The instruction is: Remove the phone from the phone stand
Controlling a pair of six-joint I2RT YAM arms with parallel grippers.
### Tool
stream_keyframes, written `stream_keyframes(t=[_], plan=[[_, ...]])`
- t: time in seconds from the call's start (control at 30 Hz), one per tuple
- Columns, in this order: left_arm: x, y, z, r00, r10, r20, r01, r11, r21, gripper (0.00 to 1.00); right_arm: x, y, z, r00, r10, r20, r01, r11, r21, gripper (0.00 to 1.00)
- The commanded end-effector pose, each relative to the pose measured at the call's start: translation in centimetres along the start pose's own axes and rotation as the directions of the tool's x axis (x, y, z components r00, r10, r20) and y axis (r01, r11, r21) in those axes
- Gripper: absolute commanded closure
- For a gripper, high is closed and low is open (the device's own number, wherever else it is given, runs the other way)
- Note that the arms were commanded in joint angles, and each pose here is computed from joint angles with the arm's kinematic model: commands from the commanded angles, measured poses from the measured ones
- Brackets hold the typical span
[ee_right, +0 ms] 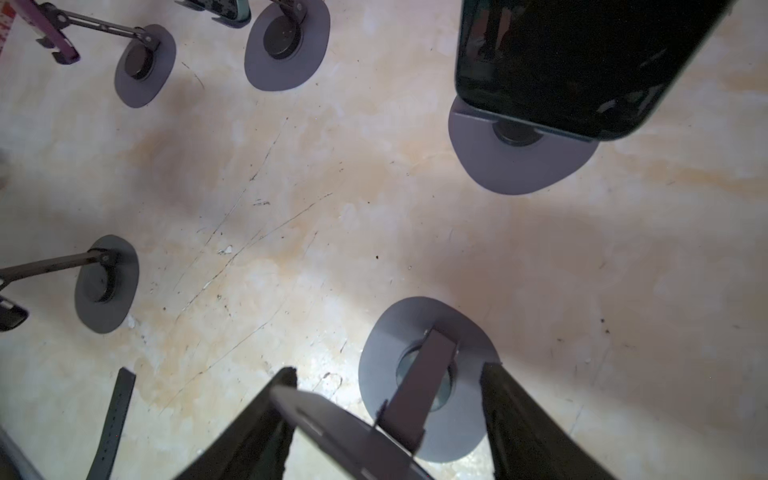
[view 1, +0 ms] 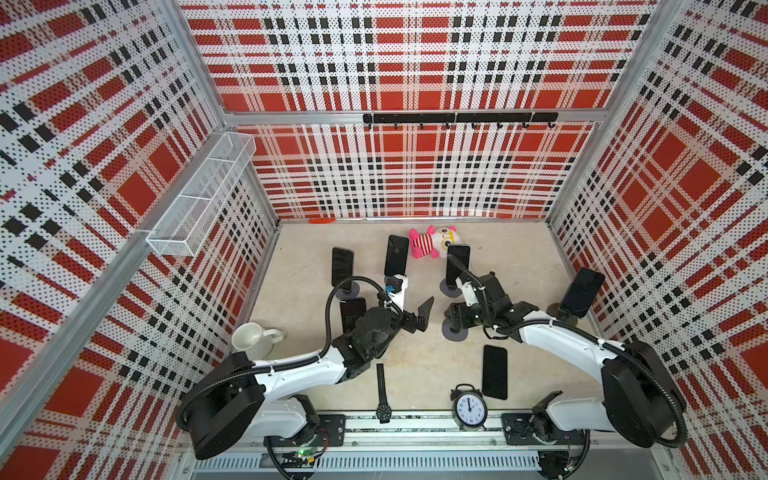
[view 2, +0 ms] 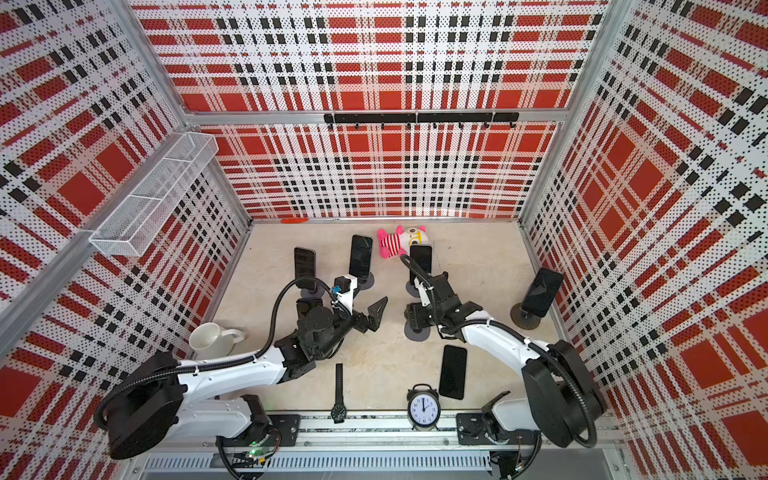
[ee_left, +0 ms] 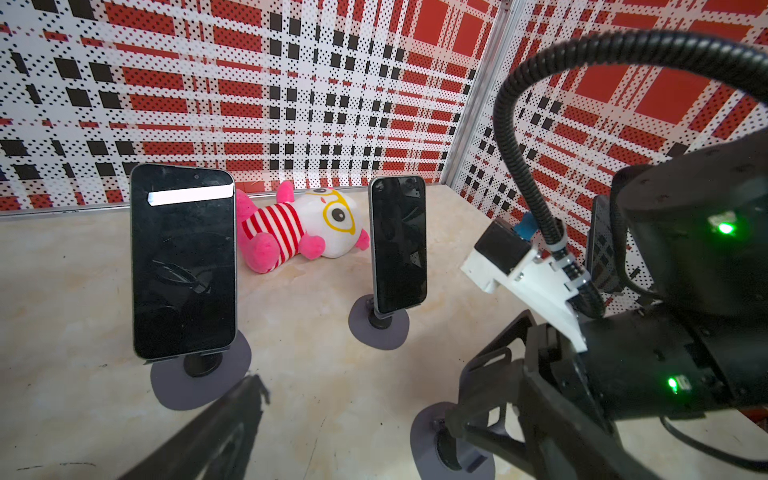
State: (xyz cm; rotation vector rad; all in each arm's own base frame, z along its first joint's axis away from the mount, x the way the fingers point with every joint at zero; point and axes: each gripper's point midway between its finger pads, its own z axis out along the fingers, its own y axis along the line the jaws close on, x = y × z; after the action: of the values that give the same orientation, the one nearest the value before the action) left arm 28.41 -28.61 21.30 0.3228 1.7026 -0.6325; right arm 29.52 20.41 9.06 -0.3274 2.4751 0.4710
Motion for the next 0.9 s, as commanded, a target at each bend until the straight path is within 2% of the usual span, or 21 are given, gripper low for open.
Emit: stream_keyframes(t=[0.0,0.1,0.23,0.53,0.67,0.73,0.8,0.87], plan=[[-0.2,0.2,0.2,1.000,-0.022,0.013,0.022,1.000,0.004,0.02,-0.9,-1.3,0.6,0.994,0.053,0.096,-0.067,0.986,0.150,0.31],[-0.3,0.1,0.2,1.000,-0.027,0.014,0.026,1.000,0.011,0.02,-0.7,-0.4,0.9,0.991,0.043,0.126,-0.059,0.990,0.131,0.39],[-0.3,0.2,0.2,0.999,-0.028,0.014,0.028,1.000,0.010,0.02,-0.4,-0.3,0.6,0.992,0.038,0.120,-0.053,0.991,0.125,0.41],[-0.5,0.2,0.2,0.999,-0.032,0.015,0.031,0.999,0.018,0.02,-1.4,2.0,-2.1,0.983,0.009,0.183,-0.006,1.000,-0.015,0.31],[-0.4,0.3,0.2,1.000,-0.028,0.015,0.028,1.000,0.013,0.02,-1.7,2.3,-2.8,0.980,-0.003,0.201,0.011,0.999,-0.038,0.32],[-0.4,0.4,0.2,1.000,-0.026,0.016,0.026,1.000,0.004,0.02,-1.6,2.2,-2.9,0.980,-0.004,0.201,0.014,0.999,-0.049,0.37],[-0.2,0.5,0.2,1.000,-0.023,0.013,0.023,1.000,0.001,0.02,-1.4,1.9,-3.1,0.979,0.005,0.205,0.006,0.999,-0.050,0.48],[-0.3,0.5,0.3,1.000,-0.025,0.013,0.025,1.000,0.003,0.02,-1.3,1.7,-3.2,0.977,0.014,0.211,-0.002,0.998,-0.057,0.55]])
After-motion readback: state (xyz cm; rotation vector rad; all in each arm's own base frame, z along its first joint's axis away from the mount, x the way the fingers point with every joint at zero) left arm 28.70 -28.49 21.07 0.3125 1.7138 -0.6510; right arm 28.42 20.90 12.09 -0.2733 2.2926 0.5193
